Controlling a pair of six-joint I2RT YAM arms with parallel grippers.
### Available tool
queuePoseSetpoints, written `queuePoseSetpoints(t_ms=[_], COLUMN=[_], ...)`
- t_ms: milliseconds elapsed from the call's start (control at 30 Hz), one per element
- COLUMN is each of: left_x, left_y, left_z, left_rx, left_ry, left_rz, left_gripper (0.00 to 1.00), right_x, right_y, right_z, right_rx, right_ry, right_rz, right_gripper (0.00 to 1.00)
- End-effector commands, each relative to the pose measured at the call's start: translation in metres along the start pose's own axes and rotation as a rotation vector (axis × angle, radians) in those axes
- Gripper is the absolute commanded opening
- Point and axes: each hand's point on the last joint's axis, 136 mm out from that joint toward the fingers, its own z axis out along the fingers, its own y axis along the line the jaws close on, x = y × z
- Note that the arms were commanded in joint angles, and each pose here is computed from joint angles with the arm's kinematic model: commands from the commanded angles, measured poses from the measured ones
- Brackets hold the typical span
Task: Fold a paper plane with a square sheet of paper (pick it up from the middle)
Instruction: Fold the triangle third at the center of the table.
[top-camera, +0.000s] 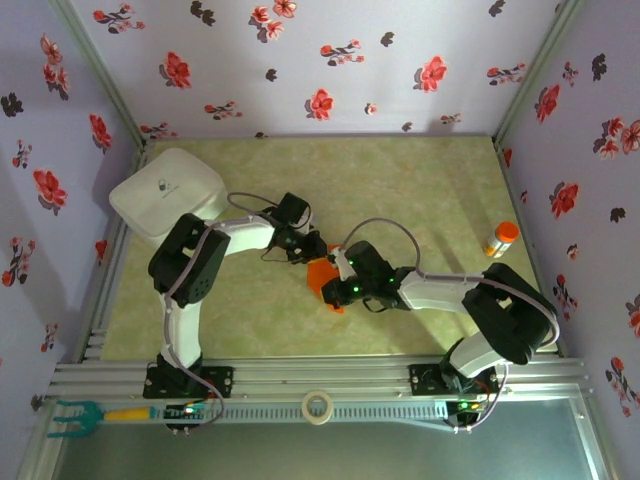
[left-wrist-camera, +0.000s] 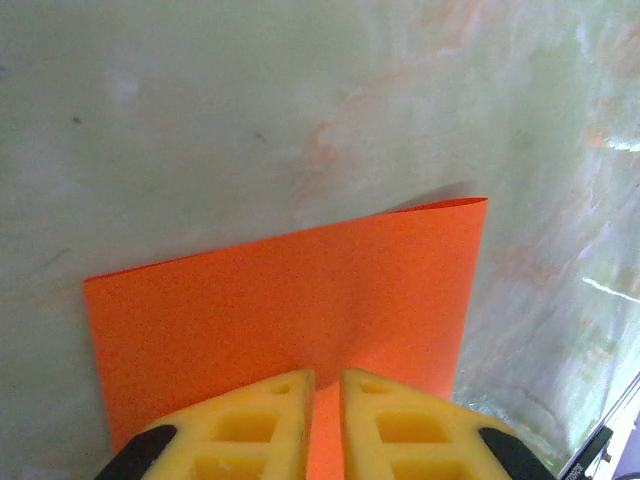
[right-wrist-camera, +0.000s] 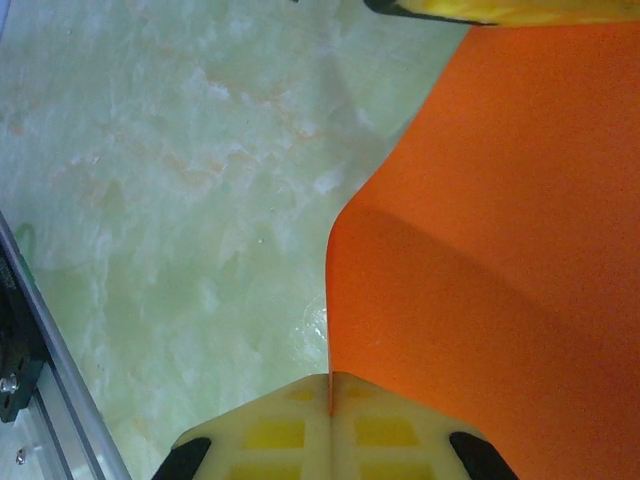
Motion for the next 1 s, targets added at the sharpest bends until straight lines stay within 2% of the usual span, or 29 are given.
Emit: queuePoseSetpoints(t_ms=[0, 767, 967], left_x=[0.015, 0.011, 0.012], left_y=[0.025, 0.018, 0.018], left_z=[0.009, 0.002, 0.002], left_rx=[-0.071, -0.064, -0.065], left_ry=[0.036, 0.018, 0.019], left_rz=[-0.013, -0.010, -0.009], left_gripper=[0.16, 0.16, 0.16], right_x=[-0.004, -0.014, -0.014], right_y=[-0.012, -0.049, -0.049], right_z=[0.000, -0.005, -0.004], right_rx=[0.040, 0.239, 0.240], right_ry=[-0.019, -0.014, -0.002], right_rz=[0.035, 0.068, 0.063], right_gripper=[0.04, 0.04, 0.04])
